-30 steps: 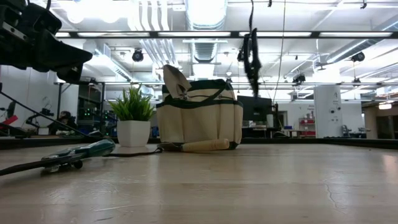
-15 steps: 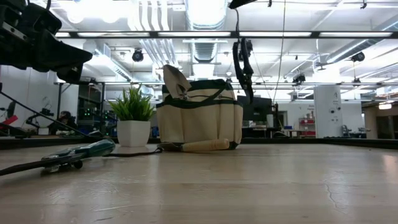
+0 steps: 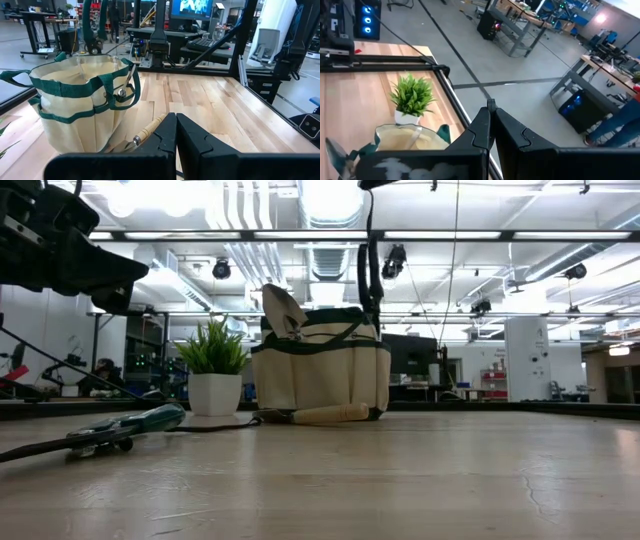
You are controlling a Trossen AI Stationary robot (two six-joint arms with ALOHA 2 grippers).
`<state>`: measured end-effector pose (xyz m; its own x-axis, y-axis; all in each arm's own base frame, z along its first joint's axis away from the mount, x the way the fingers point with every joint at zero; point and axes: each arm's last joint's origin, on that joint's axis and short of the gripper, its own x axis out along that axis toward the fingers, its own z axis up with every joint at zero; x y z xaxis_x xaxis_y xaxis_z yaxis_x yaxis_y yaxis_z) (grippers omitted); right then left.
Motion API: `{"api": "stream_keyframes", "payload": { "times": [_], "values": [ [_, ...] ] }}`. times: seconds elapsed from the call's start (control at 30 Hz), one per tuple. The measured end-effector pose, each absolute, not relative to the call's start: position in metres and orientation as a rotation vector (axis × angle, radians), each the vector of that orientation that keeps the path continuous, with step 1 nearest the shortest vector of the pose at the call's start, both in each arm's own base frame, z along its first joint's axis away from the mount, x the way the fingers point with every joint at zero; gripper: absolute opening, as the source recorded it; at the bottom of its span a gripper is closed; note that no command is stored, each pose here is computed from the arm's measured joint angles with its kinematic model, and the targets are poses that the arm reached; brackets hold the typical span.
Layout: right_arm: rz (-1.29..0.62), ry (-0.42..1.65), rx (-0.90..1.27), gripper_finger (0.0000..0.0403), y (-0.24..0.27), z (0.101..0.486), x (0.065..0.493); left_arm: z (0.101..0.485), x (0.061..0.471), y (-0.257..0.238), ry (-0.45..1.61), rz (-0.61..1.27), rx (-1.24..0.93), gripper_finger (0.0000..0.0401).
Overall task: Pick & Place Garden tools in Gardening bag
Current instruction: Put the top green shear scissors into the white gardening bag
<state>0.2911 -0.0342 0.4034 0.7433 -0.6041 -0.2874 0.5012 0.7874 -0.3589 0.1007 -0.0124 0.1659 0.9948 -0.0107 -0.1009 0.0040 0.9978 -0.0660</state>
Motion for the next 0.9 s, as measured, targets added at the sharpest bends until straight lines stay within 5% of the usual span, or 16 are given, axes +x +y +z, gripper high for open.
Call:
{"api": "stream_keyframes", "payload": {
  "times": [0.9],
  "values": [
    [-0.621, 0.448, -0.179, 0.0008, -0.036, 0.378, 0.293, 0.166, 0.101, -0.012, 0.102, -0.007, -0.066, 0.0010]
  ]
}}
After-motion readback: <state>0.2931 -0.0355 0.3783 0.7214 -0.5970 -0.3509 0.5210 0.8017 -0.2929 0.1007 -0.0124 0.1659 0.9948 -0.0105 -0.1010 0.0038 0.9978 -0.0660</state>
